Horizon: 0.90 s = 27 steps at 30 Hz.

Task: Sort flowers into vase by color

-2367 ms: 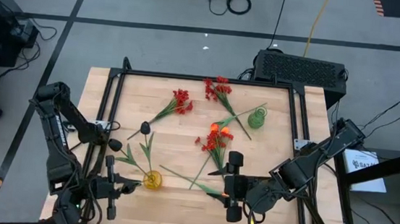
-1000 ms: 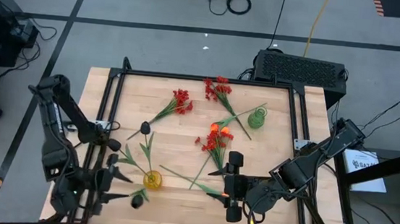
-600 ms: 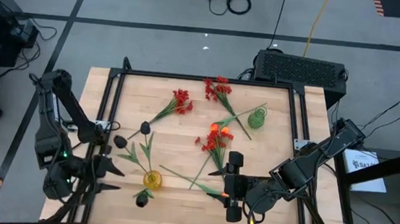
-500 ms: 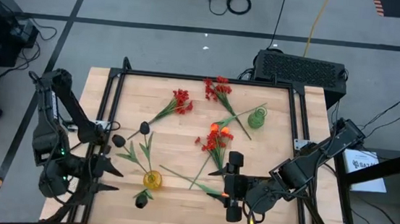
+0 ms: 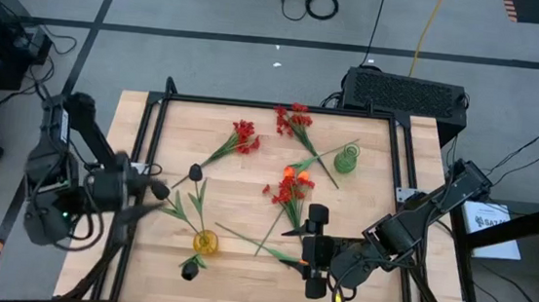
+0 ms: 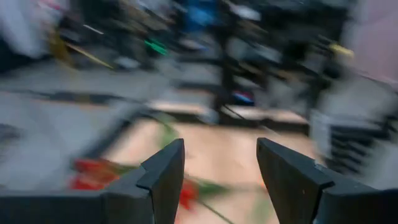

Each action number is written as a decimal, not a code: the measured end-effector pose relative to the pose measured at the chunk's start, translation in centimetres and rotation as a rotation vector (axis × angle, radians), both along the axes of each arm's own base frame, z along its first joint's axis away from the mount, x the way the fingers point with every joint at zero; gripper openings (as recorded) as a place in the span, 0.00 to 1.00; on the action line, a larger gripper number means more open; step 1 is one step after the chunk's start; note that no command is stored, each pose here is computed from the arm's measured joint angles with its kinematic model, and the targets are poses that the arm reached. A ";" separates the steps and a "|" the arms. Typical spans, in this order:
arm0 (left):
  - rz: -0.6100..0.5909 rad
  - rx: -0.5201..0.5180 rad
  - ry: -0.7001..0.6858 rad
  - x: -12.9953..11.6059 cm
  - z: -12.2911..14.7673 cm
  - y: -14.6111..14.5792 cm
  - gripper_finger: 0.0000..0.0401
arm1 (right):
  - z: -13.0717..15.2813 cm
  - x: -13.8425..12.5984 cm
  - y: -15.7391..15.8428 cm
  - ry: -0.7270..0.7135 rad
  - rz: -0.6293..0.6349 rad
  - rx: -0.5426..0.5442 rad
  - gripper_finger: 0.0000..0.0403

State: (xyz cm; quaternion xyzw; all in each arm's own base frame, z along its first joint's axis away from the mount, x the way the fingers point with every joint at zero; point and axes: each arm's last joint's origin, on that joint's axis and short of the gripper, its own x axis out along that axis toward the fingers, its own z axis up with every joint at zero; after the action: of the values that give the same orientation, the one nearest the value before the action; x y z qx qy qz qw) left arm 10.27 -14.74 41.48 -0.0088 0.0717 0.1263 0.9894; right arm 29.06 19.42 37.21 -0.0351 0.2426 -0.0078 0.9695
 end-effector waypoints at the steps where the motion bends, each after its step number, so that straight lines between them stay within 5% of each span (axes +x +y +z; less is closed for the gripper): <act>1: 0.046 0.012 -0.017 0.3 0.1 0.3 0.52 | 0.0 0.0 0.0 0.001 -0.003 -0.008 0.63; 11: 0.159 0.106 0.066 3.0 -0.5 2.3 0.52 | -5.7 0.5 -1.2 0.150 -0.052 -0.092 0.63; 19: 0.050 0.117 0.102 5.2 -0.6 0.4 0.52 | -12.2 1.7 -3.7 0.180 -0.089 0.113 0.63; 27: -0.125 0.191 0.119 7.5 -0.9 -1.8 0.52 | -16.6 0.0 -4.1 0.305 -0.105 0.267 0.63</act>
State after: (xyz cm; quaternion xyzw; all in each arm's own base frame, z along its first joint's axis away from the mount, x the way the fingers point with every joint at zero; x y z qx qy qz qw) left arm 17.75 -16.57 40.61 0.0977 0.1183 0.0709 0.9856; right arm 29.08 15.35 20.61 0.1055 0.3868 -0.0210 0.9159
